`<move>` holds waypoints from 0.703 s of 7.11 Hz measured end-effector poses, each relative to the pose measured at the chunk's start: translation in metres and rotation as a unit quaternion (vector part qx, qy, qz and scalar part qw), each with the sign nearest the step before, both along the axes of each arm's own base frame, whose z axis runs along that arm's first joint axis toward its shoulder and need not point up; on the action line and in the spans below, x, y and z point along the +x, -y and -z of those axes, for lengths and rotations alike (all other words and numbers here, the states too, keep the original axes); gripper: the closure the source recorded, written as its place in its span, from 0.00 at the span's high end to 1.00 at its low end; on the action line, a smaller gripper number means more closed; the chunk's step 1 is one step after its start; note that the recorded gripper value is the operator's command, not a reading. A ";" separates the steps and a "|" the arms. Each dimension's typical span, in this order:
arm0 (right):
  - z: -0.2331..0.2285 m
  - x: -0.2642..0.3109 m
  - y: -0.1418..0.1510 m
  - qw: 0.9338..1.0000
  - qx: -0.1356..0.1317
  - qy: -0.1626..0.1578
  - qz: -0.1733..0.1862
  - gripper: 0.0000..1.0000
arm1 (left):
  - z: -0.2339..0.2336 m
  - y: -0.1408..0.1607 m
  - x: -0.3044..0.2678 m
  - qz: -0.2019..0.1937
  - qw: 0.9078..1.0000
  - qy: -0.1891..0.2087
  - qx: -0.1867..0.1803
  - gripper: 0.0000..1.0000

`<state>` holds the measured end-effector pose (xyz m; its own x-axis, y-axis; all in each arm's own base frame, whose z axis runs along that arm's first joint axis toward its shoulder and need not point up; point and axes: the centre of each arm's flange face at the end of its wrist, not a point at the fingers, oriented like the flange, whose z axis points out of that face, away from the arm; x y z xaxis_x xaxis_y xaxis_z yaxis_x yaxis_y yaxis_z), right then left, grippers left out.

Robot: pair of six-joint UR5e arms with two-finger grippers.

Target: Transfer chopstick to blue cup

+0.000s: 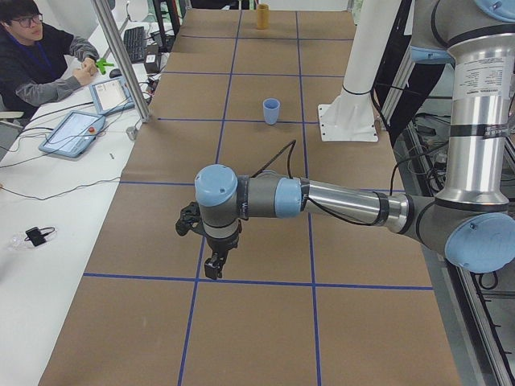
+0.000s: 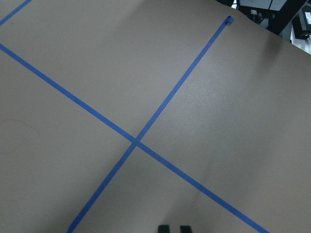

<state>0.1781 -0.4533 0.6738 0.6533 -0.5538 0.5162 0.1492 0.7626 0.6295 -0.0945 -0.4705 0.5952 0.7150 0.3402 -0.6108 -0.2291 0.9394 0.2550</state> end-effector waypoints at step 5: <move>0.019 0.019 -0.004 1.000 0.020 0.016 -0.018 0.00 | -0.002 0.000 0.000 0.000 1.000 0.000 -0.003 0.99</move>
<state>0.1973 -0.4493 0.6550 0.6566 -0.5508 0.5154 0.1008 0.7412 0.6637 -0.0945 -0.4705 0.5975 0.7151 0.3363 -0.6128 -0.2283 0.9409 0.2501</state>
